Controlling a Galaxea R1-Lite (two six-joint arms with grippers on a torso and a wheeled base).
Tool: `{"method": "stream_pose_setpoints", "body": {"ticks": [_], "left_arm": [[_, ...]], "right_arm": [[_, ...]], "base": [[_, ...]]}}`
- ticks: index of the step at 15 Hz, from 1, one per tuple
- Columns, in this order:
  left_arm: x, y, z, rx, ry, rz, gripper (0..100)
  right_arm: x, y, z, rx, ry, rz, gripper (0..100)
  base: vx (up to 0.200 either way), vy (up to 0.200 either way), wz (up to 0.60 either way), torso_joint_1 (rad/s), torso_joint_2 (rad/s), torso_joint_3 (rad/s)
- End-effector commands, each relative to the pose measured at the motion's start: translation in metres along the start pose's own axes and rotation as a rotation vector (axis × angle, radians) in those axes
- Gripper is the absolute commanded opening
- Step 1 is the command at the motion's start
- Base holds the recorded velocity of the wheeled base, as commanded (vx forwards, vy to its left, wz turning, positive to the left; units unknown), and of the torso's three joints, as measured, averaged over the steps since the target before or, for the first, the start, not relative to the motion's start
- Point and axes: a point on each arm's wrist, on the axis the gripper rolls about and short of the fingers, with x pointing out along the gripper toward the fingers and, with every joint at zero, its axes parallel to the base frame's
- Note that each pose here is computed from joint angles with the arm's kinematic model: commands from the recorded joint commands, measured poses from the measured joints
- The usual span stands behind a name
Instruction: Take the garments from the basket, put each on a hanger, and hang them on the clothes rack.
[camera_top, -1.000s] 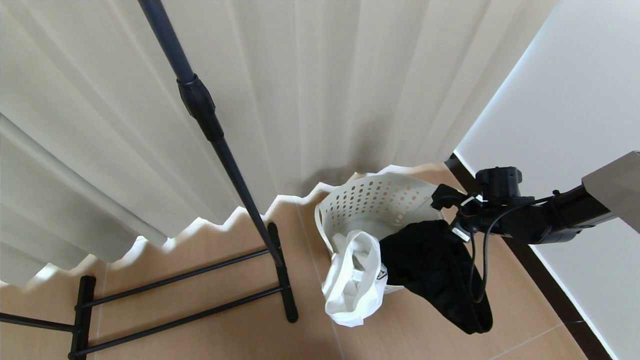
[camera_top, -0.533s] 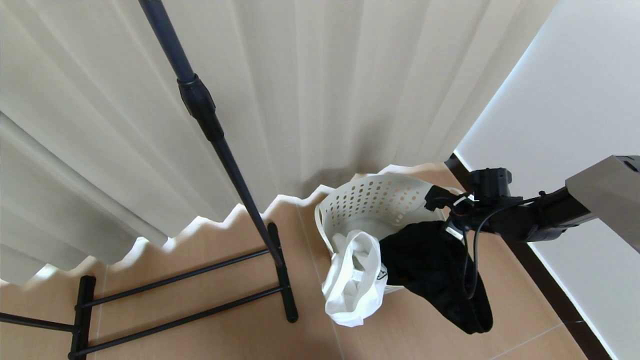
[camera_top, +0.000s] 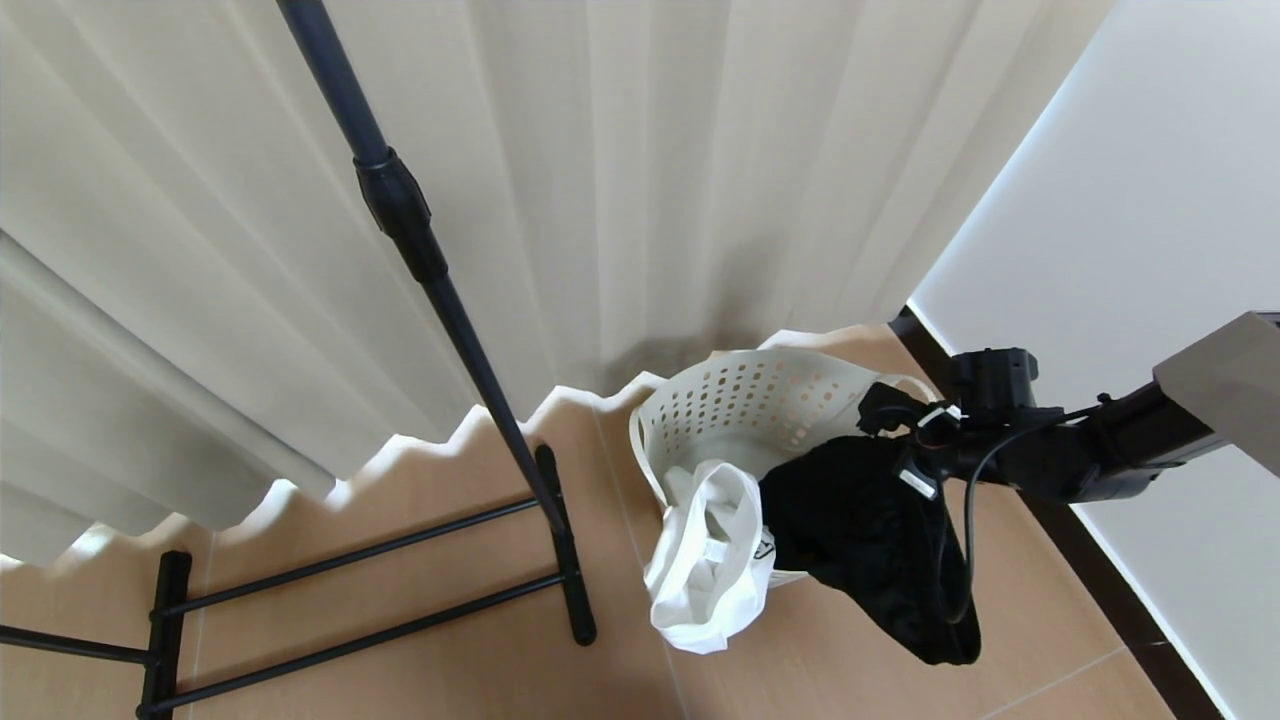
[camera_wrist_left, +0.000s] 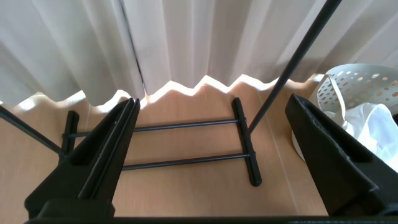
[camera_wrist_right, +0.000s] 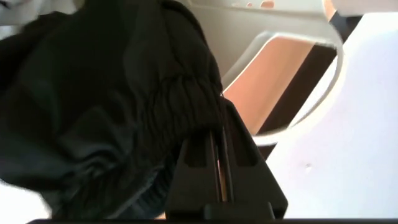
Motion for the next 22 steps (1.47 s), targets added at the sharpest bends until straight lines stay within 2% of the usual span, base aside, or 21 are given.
{"method": "stream_pose_setpoints", "body": {"ticks": [1,2,4,5,7,8,9,11,13,17,22], "left_arm": [[0.000,0.000,0.000,0.000,-0.001,0.001,100],[0.000,0.000,0.000,0.000,-0.001,0.001,100],[0.000,0.000,0.000,0.000,-0.001,0.001,100],[0.000,0.000,0.000,0.000,-0.001,0.001,100],[0.000,0.000,0.000,0.000,-0.001,0.001,100],[0.000,0.000,0.000,0.000,-0.001,0.001,100],[0.000,0.000,0.000,0.000,-0.001,0.001,100],[0.000,0.000,0.000,0.000,-0.001,-0.001,100],[0.000,0.000,0.000,0.001,-0.001,-0.001,100],[0.000,0.000,0.000,0.001,-0.001,-0.002,100],[0.000,0.000,0.000,-0.002,-0.001,-0.002,100]], "right_arm": [[-0.083,0.011,0.004,0.112,-0.094,-0.019,0],[-0.097,0.014,0.005,0.137,-0.112,-0.021,0],[-0.166,0.024,0.007,0.251,-0.216,-0.034,0],[-0.189,0.027,0.004,0.282,-0.253,-0.044,0],[-0.222,0.033,-0.007,0.297,-0.307,-0.070,0],[-0.250,0.038,-0.011,0.318,-0.385,-0.086,0],[-0.262,0.040,-0.010,0.349,-0.430,-0.079,0],[-0.271,0.042,-0.009,0.429,-0.467,-0.061,0],[-0.262,0.042,-0.007,0.456,-0.451,-0.047,0],[-0.260,0.043,-0.008,0.457,-0.442,-0.041,0],[-0.259,0.043,-0.008,0.458,-0.436,-0.042,0]], "base": [[0.000,0.000,0.00,0.000,0.00,0.000],[0.000,0.000,0.00,0.000,0.00,0.000],[0.000,0.000,0.00,0.000,0.00,0.000],[0.000,0.000,0.00,0.000,0.00,0.000],[0.000,0.000,0.00,0.000,0.00,0.000],[0.000,0.000,0.00,0.000,0.00,0.000],[0.000,0.000,0.00,0.000,0.00,0.000],[0.000,0.000,0.00,0.000,0.00,0.000],[0.000,0.000,0.00,0.000,0.00,0.000],[0.000,0.000,0.00,0.000,0.00,0.000],[0.000,0.000,0.00,0.001,0.00,0.164]]}}
